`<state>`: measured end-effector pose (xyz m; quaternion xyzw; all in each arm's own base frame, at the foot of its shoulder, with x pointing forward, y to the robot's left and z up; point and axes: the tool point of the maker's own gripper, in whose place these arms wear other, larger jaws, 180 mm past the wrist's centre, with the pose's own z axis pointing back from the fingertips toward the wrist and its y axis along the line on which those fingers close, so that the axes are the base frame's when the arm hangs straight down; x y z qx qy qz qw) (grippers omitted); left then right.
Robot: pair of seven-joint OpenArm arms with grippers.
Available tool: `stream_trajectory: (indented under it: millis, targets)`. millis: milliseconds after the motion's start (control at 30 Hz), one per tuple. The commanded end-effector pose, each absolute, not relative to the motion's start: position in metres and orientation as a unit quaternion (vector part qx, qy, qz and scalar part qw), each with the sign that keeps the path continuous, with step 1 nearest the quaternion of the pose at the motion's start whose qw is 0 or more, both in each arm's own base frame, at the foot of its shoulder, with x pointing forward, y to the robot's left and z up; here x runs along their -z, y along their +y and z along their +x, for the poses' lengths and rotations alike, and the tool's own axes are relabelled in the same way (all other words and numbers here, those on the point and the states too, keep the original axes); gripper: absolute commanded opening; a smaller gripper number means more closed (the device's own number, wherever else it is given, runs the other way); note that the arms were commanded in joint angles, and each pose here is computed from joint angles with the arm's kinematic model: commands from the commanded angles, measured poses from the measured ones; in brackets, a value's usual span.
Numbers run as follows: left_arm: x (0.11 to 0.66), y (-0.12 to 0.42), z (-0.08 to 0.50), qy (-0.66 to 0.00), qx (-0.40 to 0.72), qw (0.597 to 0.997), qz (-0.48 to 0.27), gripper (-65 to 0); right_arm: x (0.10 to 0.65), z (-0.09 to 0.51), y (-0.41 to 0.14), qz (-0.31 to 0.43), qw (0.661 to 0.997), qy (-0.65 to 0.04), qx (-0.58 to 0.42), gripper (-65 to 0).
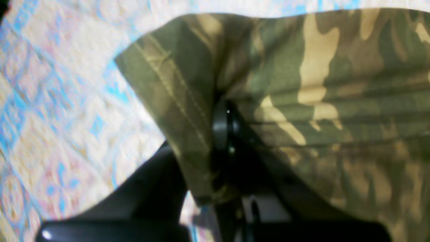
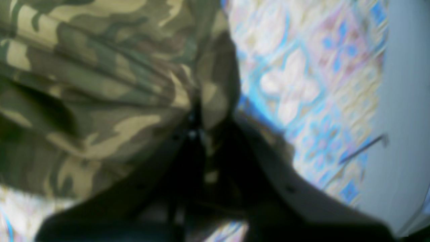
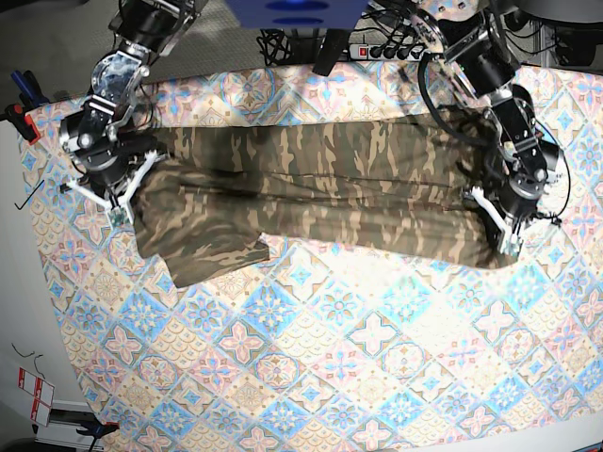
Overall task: Fold the T-shirt properly
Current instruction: 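Lift the hem with both grippers and fold it toward the collar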
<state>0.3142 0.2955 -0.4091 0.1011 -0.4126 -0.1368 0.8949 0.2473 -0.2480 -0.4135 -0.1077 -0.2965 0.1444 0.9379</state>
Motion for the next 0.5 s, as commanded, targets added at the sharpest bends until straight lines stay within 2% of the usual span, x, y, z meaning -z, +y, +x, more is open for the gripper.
stream_trajectory:
  millis: [0, 333, 467]
  targets:
    - [0.392, 0.313, 0.321, -0.429, 0.128, 0.884, 0.132, -65.0, 0.405, 0.247, -0.265, -0.140, 0.936, -0.291, -0.137, -64.7]
    - [0.428, 0.309, 0.277, -0.372, 0.151, 0.907, 0.125, -65.0, 0.434, 0.206, -0.272, -0.139, 0.965, -0.185, -0.125, -64.7]
    - [0.469, 0.290, 0.253, -0.302, 0.198, 0.926, 0.108, -65.0, 0.458, 0.192, -0.265, -0.114, 0.974, -0.151, -0.123, -64.7]
